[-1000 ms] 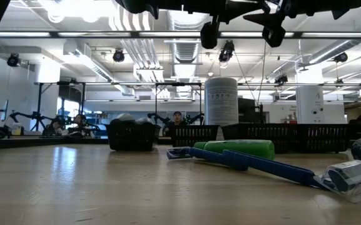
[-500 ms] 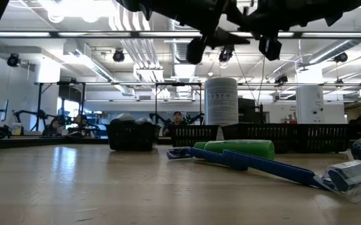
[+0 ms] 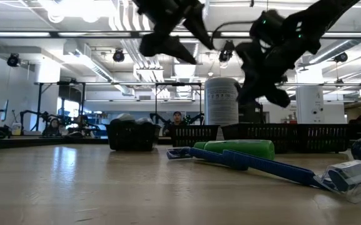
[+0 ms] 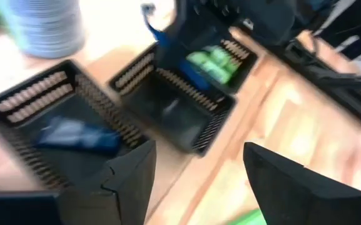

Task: Pick & Place Travel size toiletries
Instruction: Put the blue razor into the middle right black bin

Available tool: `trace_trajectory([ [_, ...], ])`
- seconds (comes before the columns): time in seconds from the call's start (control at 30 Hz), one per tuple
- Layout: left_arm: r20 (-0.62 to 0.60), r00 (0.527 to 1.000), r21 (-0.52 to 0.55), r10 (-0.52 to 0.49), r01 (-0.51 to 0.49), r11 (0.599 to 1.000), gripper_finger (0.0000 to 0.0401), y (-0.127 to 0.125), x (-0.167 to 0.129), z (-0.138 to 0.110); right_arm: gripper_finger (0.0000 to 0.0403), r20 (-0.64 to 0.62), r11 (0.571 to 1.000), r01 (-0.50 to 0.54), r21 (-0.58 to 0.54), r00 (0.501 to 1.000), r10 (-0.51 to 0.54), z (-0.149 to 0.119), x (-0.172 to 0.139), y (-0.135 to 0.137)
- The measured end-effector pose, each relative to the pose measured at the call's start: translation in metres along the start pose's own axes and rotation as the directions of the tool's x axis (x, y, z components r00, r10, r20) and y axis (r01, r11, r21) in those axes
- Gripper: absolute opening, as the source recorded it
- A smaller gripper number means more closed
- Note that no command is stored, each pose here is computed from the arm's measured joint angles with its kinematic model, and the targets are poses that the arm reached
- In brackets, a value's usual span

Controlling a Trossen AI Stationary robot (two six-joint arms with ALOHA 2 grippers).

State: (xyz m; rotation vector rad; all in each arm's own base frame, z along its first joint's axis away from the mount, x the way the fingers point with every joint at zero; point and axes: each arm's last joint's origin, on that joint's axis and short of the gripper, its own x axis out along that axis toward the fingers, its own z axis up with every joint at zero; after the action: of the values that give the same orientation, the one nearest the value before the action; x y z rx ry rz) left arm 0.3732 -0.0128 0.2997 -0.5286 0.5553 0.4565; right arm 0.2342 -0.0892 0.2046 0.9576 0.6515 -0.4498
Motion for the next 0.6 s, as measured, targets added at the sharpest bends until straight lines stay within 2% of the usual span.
trace_trajectory([
  [0.23,0.003,0.998,-0.015,0.067,-0.067,0.998,0.0248,0.016,-0.020,-0.012,0.0043,-0.130,0.991,0.085,0.100,0.989,-0.072,-0.014,0.030,-0.009],
  [0.4,-0.019,0.996,-0.021,0.085,-0.086,0.996,0.0249,0.029,-0.022,-0.027,0.0061,-0.149,0.972,0.140,0.187,0.982,-0.113,-0.019,0.032,-0.010],
  [0.6,-0.039,0.993,-0.007,0.108,-0.109,0.994,0.0250,0.046,-0.023,-0.043,0.0108,-0.170,0.952,0.190,0.242,0.974,-0.151,-0.022,0.030,-0.011],
])
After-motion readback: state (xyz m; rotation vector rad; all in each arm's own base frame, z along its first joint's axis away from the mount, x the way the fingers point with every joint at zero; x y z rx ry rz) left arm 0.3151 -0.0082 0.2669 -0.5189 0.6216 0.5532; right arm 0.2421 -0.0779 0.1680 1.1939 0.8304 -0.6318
